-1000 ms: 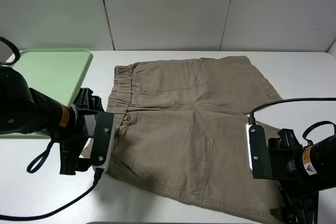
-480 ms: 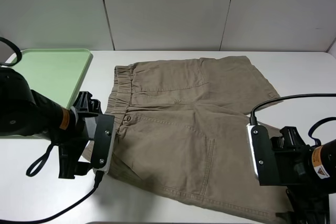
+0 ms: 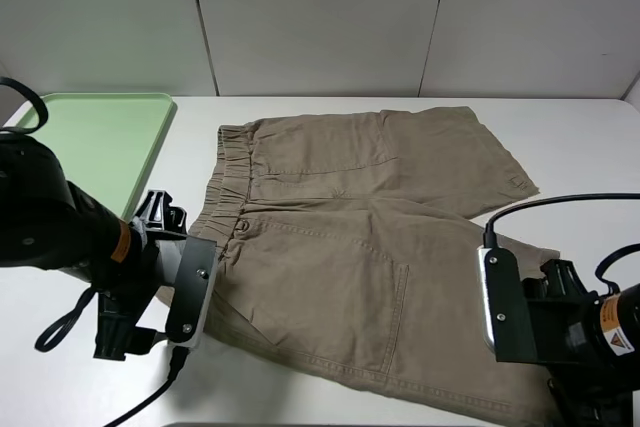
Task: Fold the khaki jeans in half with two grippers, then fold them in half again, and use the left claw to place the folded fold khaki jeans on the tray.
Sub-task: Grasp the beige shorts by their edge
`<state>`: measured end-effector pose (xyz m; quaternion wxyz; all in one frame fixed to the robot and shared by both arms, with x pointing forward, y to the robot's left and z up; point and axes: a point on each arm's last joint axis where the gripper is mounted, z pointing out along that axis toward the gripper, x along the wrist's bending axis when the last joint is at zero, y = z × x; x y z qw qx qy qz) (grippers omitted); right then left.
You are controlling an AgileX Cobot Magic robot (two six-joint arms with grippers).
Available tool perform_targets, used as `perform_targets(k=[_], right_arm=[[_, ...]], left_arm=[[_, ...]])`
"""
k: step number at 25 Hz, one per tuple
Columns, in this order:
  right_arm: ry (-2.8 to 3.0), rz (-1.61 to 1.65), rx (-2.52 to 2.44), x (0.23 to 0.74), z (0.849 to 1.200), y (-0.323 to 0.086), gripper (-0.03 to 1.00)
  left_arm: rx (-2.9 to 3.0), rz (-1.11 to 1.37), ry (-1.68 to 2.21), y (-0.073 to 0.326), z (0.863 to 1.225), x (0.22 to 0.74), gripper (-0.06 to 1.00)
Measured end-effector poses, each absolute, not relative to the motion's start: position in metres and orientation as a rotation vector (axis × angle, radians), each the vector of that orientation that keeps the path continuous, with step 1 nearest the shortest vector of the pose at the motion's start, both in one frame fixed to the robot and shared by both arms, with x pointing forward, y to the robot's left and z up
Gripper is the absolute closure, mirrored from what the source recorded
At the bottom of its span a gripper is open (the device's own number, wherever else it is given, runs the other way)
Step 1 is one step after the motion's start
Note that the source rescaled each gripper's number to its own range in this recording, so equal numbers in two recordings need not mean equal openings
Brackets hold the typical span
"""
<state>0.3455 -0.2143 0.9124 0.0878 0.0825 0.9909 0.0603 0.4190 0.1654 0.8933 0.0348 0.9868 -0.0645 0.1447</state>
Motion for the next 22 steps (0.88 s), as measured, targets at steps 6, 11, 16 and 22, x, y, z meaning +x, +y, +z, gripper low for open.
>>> perform_targets(k=[6, 11, 16, 22], right_arm=[[2.924, 0.182, 0.191, 0.345, 0.909, -0.217, -0.03], [2.911, 0.192, 0.142, 0.346, 0.898, -0.215, -0.03], [2.960, 0.135, 0.119, 0.349, 0.884, -0.213, -0.03], [2.954, 0.140, 0.078, 0.352, 0.880, -0.211, -0.03]], left_arm=[[3.022, 0.461, -0.156, 0.169, 0.894, 0.424, -0.06], [2.987, 0.496, -0.121, 0.171, 0.895, 0.429, -0.06], [2.985, 0.469, -0.133, 0.168, 0.884, 0.430, -0.06], [2.951, 0.456, -0.150, 0.162, 0.869, 0.434, -0.05]])
